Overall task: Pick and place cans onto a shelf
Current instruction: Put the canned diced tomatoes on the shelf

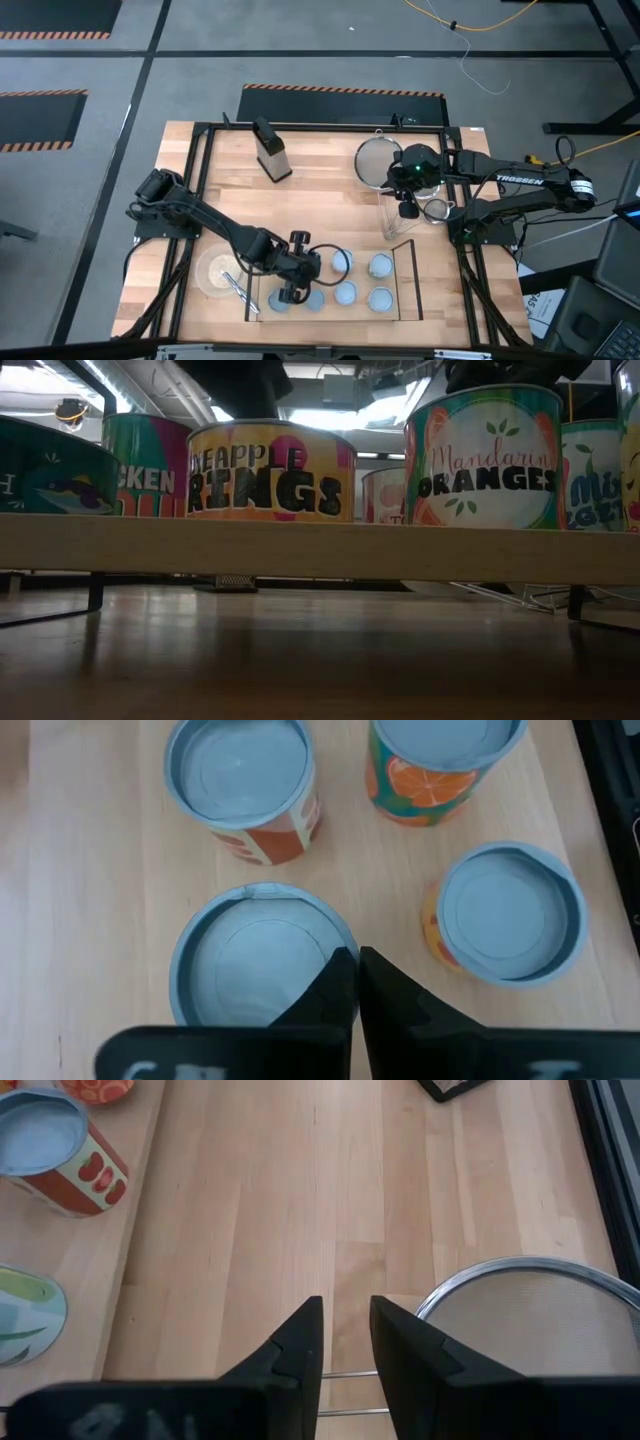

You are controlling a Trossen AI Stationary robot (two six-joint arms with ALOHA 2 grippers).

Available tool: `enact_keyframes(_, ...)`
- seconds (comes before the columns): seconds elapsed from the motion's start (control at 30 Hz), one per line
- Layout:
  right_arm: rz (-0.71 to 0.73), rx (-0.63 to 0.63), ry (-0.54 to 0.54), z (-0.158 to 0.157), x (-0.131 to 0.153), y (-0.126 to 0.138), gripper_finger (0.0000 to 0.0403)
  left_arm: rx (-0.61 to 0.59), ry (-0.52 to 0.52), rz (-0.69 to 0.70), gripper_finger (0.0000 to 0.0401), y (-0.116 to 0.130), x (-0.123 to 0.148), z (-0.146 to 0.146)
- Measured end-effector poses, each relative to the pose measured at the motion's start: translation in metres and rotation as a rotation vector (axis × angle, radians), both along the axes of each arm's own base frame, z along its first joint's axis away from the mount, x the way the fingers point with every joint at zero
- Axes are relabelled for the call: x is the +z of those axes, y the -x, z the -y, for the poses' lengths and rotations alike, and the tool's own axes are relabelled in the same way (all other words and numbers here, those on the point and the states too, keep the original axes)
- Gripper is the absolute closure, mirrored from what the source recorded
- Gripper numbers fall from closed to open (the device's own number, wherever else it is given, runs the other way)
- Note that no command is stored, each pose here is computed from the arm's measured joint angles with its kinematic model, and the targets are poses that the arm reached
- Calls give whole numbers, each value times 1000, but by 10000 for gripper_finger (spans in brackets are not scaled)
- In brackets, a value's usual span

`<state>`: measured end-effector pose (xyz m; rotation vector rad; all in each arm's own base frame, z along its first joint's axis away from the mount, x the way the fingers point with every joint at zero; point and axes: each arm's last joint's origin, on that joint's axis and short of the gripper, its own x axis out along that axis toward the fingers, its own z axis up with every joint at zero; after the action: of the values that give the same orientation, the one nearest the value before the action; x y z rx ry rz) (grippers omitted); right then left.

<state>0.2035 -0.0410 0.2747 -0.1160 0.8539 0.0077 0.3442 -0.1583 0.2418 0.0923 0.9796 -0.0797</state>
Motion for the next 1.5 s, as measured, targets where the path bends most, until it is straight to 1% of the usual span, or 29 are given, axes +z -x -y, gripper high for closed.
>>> enact_keyframes(0.13,0,0,0,0,0,0,312,-5,6,-4,394,0,0,0)
enact_keyframes(0.57,0,0,0,0,0,0,312,-10,14,-7,393,0,0,1)
enact_keyframes(0.77,0,0,0,0,0,0,312,-3,2,-1,396,0,0,0)
enact_keyframes(1.3,-1,0,0,0,0,0,312,17,18,4,392,0,0,1)
enact_keyframes(1.5,-2,0,0,0,0,0,312,13,19,-9,392,-8,-13,4)
